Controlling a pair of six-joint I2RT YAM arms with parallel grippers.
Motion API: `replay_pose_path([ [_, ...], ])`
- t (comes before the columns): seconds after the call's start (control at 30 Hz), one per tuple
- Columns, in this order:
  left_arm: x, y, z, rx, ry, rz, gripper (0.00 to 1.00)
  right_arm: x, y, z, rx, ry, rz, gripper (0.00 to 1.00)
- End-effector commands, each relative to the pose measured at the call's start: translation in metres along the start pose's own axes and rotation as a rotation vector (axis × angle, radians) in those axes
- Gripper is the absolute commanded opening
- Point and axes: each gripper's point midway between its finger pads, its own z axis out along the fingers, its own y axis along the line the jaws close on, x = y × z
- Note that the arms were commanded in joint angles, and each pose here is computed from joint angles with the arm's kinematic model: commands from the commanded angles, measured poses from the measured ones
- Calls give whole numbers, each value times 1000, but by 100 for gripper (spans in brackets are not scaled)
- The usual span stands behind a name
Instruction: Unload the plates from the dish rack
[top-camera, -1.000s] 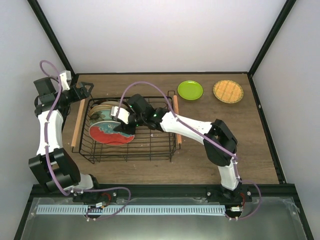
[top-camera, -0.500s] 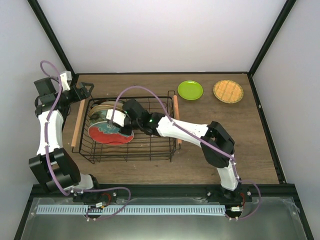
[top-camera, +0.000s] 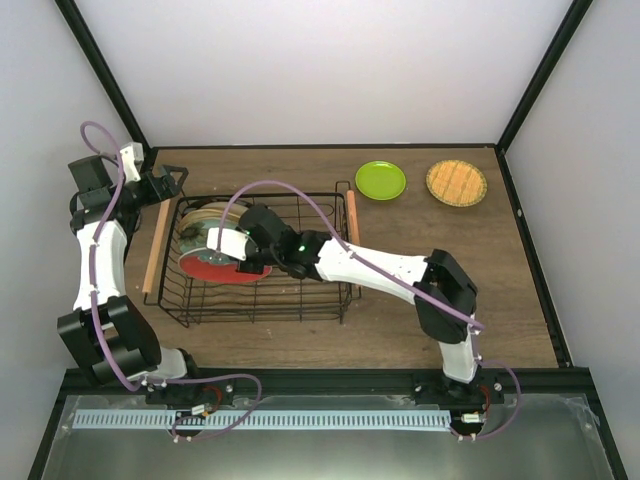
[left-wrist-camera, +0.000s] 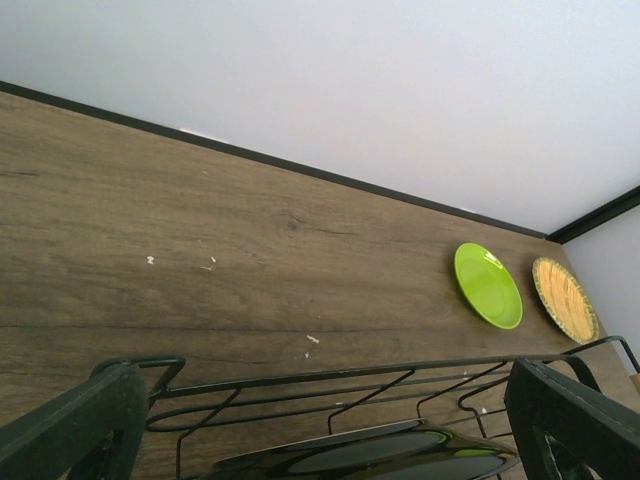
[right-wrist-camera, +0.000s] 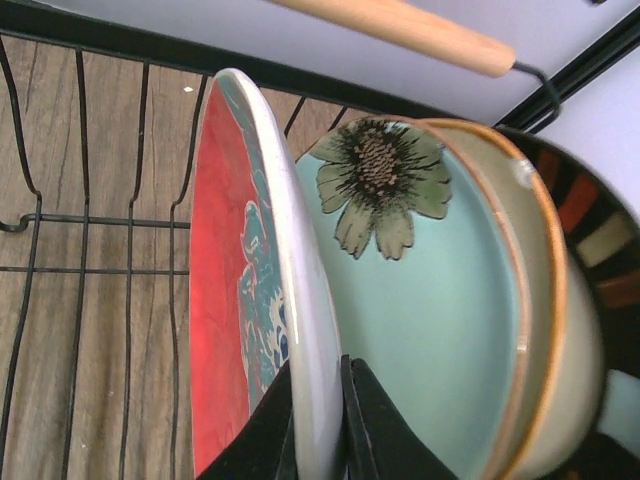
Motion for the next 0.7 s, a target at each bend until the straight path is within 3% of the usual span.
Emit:
replay_pose_path([
  [0.0, -1, -6, 1, 31, -6, 22, 100, -100, -90, -85, 302, -227, -85, 1],
  [0.33, -11, -9, 0, 36, -17, 30, 100, -125, -120, -146, 425, -271, -83, 1],
  [0.67, -14, -6, 5, 38, -20, 4, 100, -168, -212, -314, 726, -506, 53, 1],
])
